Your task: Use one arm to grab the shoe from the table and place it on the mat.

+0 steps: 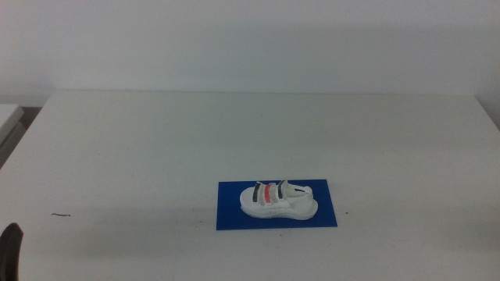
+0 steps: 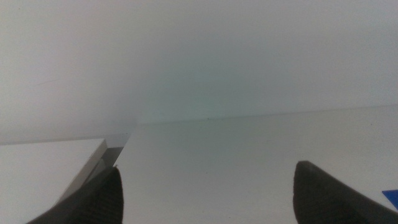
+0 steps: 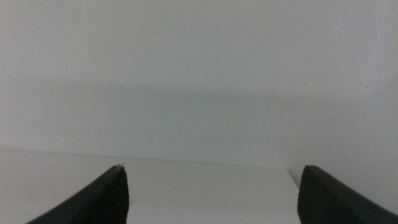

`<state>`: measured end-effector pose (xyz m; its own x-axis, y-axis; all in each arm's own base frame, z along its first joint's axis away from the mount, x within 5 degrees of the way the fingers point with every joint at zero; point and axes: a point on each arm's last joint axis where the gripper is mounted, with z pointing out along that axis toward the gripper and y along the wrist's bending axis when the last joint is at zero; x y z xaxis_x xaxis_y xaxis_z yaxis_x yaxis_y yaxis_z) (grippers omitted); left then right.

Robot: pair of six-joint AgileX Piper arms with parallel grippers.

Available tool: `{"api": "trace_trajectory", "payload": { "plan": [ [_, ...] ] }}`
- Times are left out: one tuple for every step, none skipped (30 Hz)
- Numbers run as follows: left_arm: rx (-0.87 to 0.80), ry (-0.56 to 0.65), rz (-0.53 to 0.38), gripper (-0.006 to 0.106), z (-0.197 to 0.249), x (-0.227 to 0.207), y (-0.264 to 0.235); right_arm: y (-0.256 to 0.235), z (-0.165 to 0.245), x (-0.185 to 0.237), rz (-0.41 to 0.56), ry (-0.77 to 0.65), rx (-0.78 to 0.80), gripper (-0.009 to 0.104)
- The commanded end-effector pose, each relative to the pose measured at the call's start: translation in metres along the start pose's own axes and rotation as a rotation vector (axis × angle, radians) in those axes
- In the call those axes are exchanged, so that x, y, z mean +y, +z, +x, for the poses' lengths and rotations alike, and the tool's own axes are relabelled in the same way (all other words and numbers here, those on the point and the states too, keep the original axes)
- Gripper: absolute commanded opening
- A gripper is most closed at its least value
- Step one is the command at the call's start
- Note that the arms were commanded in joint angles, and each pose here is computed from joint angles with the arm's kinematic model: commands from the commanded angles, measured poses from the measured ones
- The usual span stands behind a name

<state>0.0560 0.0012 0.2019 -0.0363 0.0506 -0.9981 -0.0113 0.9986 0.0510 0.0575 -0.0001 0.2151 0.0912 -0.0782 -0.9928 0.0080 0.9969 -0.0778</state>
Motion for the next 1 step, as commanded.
{"api": "trace_trajectory", "payload": {
  "plan": [
    [-0.008,-0.005,0.002,0.094,-0.0008,-0.0001,0.0004,-0.0002,0.0009,-0.0003,0.006,-0.008,0.000,0.081]
  ]
}}
